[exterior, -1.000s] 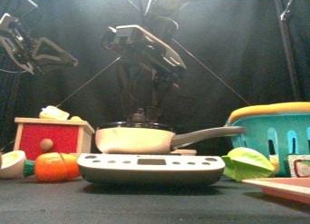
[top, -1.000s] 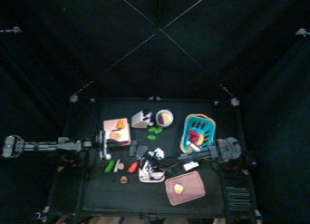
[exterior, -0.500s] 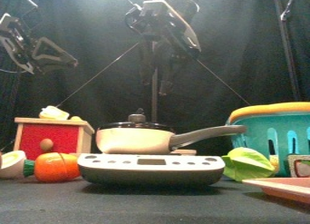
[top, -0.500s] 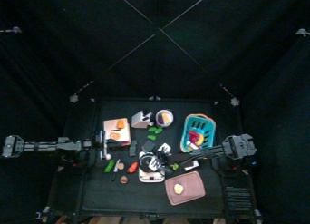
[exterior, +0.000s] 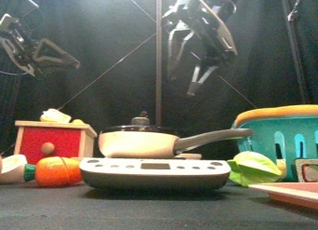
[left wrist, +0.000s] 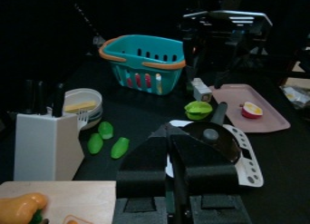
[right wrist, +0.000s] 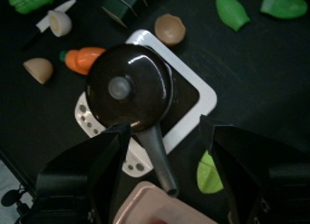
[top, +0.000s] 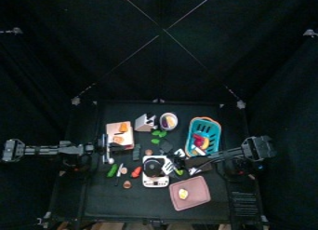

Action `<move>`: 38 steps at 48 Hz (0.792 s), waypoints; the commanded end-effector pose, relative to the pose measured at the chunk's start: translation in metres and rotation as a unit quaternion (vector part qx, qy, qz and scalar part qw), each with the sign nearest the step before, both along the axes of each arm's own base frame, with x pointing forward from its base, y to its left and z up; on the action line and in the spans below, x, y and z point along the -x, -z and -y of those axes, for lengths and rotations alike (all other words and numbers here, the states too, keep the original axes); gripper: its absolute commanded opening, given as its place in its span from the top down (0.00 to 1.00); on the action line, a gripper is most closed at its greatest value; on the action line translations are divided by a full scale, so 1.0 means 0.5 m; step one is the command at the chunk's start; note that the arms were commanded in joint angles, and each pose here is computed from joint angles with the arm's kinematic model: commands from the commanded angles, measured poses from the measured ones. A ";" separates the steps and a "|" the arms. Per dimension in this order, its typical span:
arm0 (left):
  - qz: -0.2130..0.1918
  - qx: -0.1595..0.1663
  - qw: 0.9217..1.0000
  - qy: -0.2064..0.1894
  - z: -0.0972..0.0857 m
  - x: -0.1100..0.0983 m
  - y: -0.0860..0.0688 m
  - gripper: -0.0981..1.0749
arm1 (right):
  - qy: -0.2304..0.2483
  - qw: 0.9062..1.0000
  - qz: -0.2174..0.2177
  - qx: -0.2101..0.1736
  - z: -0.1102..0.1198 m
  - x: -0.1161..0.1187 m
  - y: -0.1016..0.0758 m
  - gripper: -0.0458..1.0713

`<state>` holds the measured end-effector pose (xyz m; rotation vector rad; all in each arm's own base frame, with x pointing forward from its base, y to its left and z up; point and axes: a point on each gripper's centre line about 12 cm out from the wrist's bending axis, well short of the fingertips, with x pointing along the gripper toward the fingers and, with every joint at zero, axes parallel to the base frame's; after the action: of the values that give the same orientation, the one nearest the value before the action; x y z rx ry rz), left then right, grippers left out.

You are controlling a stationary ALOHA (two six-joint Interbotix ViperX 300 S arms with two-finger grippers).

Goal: Grab seaweed

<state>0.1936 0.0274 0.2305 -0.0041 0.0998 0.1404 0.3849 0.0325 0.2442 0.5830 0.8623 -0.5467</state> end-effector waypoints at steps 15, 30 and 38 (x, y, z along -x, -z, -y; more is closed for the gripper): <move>0.005 -0.001 1.000 -0.002 -0.002 -0.004 -0.008 0.61 | 0.037 0.997 -0.009 -0.061 -0.038 0.095 0.007 0.12; 0.003 -0.001 1.000 -0.002 -0.003 -0.005 -0.006 0.61 | 0.047 0.992 -0.101 -0.061 -0.063 0.174 0.051 0.12; 0.003 -0.001 1.000 -0.005 -0.005 -0.004 -0.006 0.61 | 0.046 0.989 -0.124 -0.061 -0.067 0.198 0.070 0.12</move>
<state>0.1939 0.0282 0.2296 -0.0060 0.1042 0.1440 0.2908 0.0649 0.1991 0.6506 1.1304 -0.6811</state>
